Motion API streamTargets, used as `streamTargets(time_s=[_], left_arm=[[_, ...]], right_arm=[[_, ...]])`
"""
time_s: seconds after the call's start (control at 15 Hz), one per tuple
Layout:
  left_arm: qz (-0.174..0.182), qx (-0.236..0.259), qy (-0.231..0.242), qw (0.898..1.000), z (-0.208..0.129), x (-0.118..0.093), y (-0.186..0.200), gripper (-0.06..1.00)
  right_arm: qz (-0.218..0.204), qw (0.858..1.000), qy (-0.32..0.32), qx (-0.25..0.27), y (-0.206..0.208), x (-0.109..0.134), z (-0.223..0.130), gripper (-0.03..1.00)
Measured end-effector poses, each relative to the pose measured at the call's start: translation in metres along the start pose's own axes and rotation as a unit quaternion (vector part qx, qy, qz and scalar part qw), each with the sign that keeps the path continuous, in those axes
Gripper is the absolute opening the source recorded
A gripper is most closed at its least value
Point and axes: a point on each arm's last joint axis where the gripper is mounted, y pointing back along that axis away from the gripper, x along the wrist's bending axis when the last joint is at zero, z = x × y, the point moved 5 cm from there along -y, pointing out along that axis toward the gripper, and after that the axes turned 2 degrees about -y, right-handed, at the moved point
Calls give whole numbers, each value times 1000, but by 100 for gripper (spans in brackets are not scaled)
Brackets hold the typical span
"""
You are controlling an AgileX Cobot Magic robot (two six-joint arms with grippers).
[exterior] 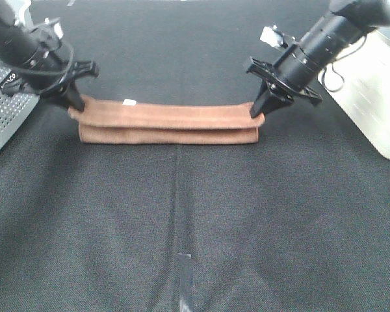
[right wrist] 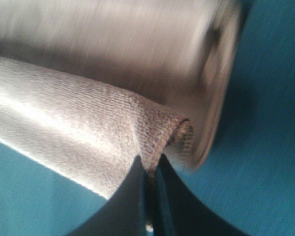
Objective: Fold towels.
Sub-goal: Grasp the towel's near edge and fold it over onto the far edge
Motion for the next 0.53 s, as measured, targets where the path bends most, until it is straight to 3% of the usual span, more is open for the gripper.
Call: streamTargets(time_s=[0.4, 0.53], left_arm=[[16, -21, 4, 1000, 24, 14, -47, 1], [19, -28, 6, 999, 24, 17, -55, 2]], right_arm=[[-10, 1000, 2, -17, -28, -19, 32, 1], [-14, 1000, 1, -18, -32, -23, 32, 16]])
